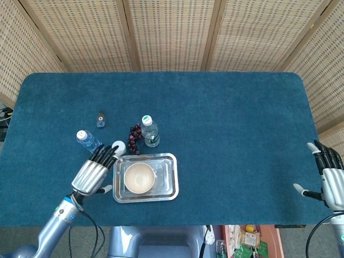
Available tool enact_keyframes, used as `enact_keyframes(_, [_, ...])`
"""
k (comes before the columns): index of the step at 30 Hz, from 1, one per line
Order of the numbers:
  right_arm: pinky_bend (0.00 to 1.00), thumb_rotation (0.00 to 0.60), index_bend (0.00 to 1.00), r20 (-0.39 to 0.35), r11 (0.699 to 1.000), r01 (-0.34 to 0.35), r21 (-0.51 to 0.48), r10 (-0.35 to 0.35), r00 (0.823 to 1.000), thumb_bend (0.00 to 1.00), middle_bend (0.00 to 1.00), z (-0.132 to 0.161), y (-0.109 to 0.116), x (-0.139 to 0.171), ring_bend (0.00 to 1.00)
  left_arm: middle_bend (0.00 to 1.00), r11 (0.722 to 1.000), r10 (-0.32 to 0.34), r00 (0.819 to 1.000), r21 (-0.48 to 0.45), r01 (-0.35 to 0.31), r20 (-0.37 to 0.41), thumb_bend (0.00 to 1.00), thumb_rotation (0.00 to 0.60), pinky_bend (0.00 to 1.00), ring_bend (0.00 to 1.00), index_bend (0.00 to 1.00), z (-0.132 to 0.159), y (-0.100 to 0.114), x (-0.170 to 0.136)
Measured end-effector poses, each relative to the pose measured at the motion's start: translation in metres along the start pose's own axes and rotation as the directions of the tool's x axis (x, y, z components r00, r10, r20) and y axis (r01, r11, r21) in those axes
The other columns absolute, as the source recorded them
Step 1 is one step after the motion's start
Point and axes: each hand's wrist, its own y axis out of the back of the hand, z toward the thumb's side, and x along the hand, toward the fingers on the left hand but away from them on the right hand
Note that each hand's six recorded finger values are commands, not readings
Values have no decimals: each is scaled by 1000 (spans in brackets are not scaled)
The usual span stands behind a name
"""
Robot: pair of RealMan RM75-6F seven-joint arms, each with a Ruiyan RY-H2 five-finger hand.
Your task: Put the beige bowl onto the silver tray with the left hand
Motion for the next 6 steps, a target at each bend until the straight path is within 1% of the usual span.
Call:
enact_keyframes(4, [0,600,20,-7,1000,-2,0,2,1000,0,0,2,0,1,0,0,997,68,996,-15,-69,-64,0,600,0,0,0,-29,20,-20])
enact_keyframes(6, [0,600,20,-10,1000,-1,0,1,1000,0,0,3,0,1,0,0,994,100,989,-23,-103,-108,0,600,0,0,0,-48,28,-33])
